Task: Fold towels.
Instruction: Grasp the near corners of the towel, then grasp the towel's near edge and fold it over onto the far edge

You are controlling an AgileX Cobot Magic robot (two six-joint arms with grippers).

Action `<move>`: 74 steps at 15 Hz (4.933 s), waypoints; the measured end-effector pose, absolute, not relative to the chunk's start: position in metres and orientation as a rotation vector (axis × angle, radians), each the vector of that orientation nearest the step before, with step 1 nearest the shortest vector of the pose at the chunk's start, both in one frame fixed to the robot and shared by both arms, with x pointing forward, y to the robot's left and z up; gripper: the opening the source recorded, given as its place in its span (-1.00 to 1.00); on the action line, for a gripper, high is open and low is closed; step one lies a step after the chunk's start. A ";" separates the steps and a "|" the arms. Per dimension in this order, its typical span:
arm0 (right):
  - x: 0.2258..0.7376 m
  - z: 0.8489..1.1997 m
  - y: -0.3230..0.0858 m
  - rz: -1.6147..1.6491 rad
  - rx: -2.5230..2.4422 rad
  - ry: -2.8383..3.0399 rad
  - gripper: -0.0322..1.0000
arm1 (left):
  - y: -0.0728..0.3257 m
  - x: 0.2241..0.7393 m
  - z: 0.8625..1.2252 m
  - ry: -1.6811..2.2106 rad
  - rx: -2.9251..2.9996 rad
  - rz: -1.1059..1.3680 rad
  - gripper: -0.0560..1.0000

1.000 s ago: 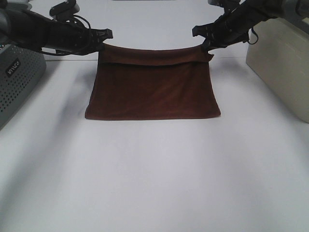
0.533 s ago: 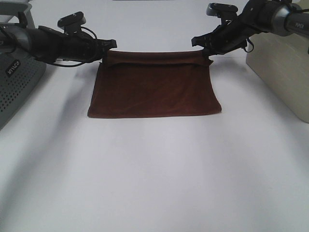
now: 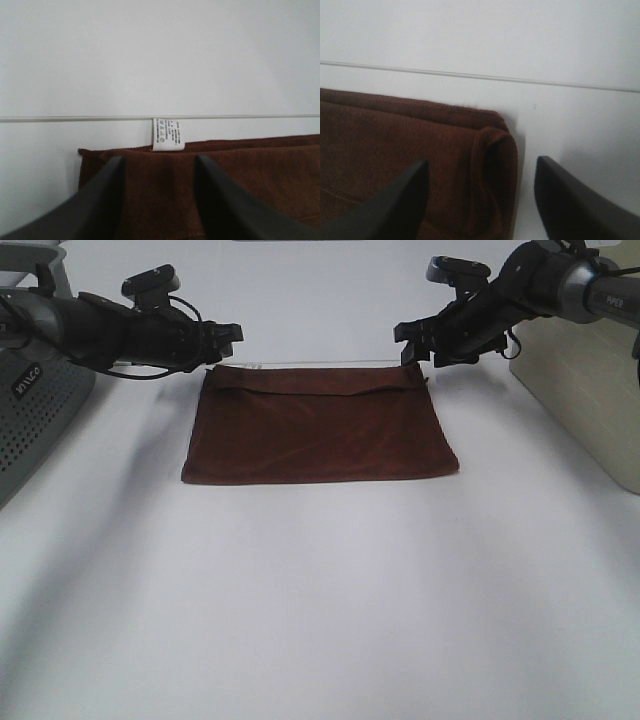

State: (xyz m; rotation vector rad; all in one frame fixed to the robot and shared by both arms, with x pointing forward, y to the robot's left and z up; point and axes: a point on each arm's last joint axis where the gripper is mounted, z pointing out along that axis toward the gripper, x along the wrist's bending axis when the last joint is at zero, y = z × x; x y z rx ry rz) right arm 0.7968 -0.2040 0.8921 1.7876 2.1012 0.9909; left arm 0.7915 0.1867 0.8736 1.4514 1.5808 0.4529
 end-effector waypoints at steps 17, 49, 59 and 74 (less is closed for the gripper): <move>0.739 0.974 -0.204 0.659 1.985 2.508 0.40 | 0.214 0.739 0.926 1.578 1.641 -0.304 0.73; 0.706 0.884 -0.200 0.669 2.324 2.673 -0.18 | 0.201 0.673 0.856 1.901 1.624 -0.297 -0.12; 0.708 0.901 -0.219 0.474 2.249 2.570 0.32 | 0.202 0.672 0.851 1.905 1.641 -0.296 -0.69; 0.709 0.873 -0.208 0.550 2.329 2.595 -0.94 | 0.204 0.668 0.867 1.845 1.752 -0.264 -0.88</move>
